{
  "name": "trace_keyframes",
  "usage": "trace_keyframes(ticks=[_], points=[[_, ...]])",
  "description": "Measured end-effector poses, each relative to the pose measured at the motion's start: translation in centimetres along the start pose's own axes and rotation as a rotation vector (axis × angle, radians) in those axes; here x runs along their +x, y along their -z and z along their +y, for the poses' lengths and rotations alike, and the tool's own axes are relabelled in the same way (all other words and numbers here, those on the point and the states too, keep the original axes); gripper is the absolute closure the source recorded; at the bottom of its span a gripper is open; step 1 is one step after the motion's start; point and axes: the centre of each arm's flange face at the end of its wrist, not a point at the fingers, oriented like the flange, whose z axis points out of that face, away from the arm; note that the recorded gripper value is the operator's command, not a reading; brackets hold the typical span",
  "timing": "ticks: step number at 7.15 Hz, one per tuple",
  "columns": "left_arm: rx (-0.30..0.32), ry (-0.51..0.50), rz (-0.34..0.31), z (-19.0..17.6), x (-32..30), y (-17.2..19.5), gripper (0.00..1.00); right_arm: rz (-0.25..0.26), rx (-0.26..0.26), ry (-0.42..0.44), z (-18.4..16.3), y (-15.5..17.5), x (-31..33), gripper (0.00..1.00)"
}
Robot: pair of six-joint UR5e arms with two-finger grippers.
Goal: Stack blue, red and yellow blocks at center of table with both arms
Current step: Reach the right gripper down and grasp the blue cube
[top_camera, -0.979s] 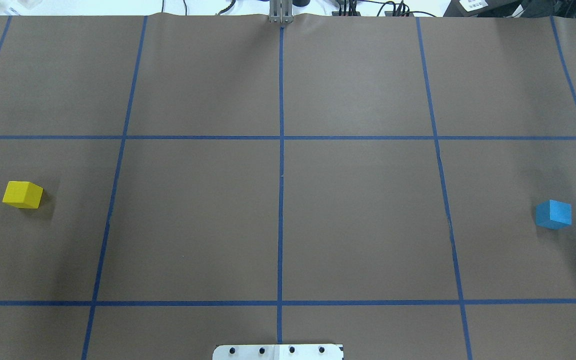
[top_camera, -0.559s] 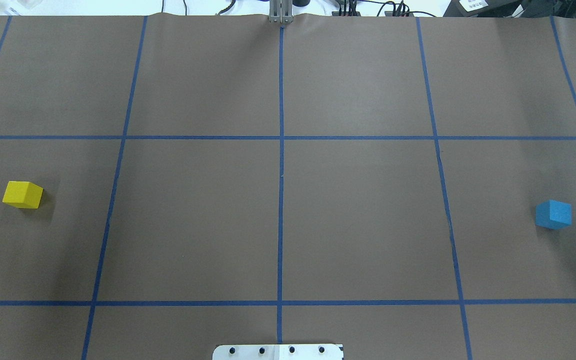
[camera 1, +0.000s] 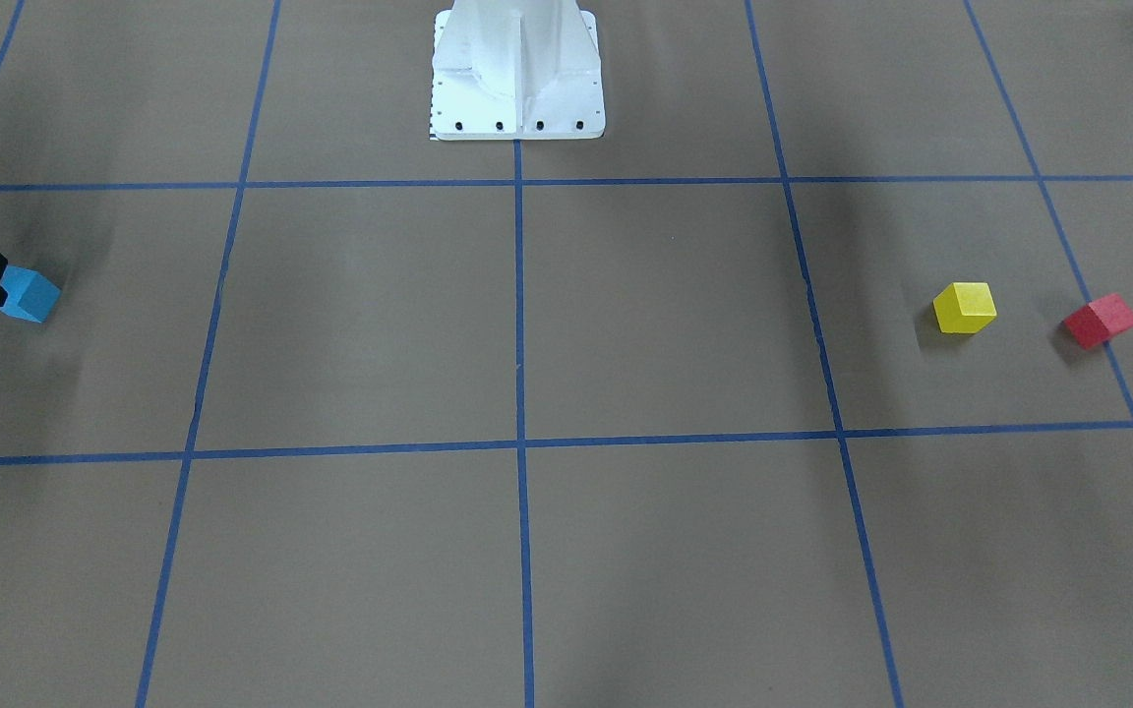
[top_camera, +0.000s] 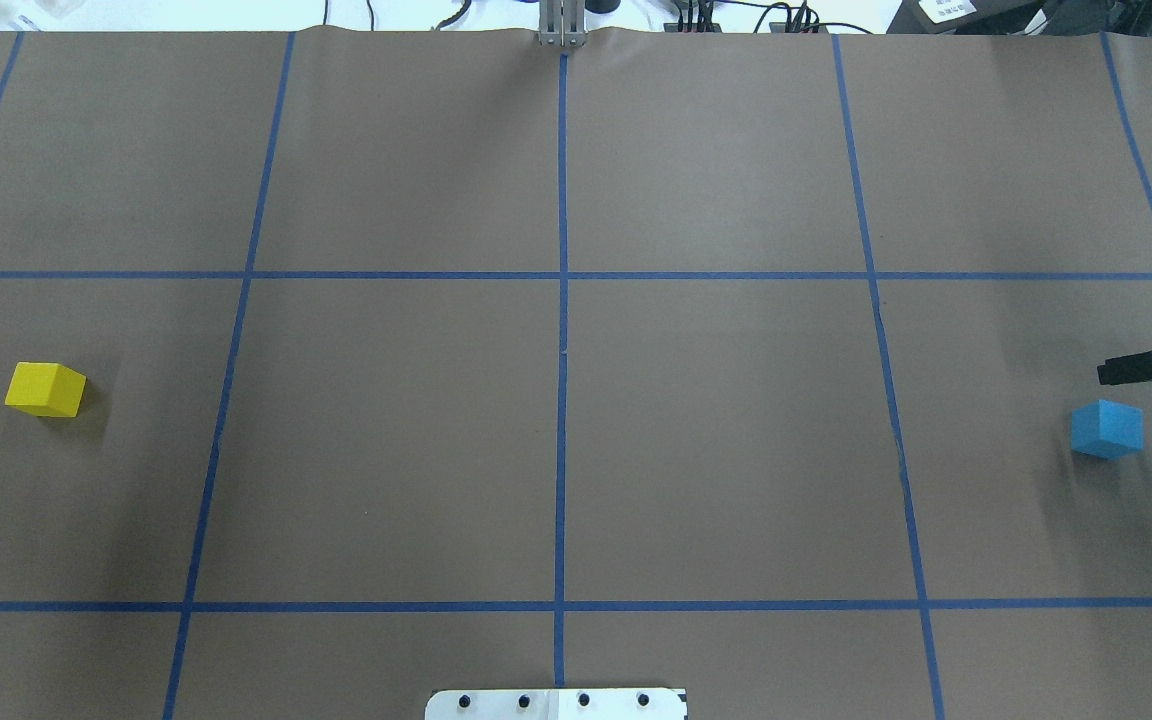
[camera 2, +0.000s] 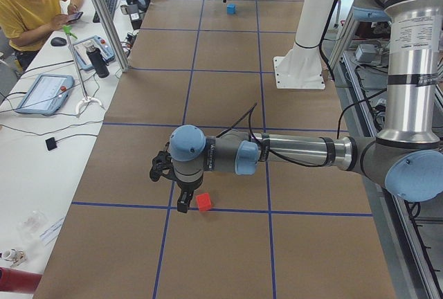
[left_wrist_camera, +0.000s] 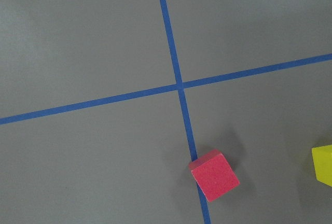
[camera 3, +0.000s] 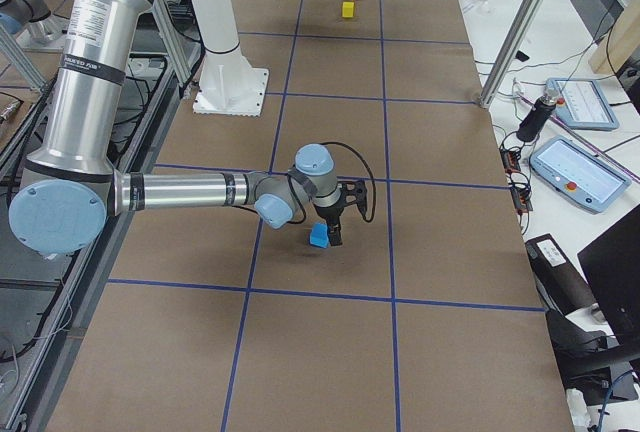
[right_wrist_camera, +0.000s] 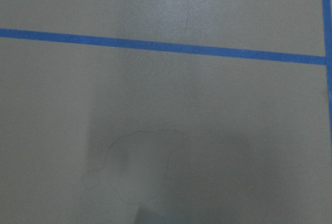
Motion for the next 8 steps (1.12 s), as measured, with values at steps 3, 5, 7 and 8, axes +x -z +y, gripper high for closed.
trace_keyframes(ticks=[3, 5, 7, 8], points=[[0.002, -0.003, -0.001, -0.1, 0.1, 0.1, 0.0, 0.024, -0.022, 0.018, 2.0, -2.1, -1.1, 0.01], [0.005, -0.005, -0.002, -0.3, 0.1, 0.2, 0.0, 0.041, -0.033, 0.016, 3.0, -2.2, -0.2, 0.04], [0.007, -0.008, -0.001, -0.4, 0.2, 0.3, 0.0, 0.051, -0.041, 0.023, 3.6, -2.7, -0.4, 0.22], [0.008, -0.009, -0.001, -0.4, 0.2, 0.3, 0.0, 0.053, -0.048, 0.037, 4.0, -3.1, -0.9, 0.87]])
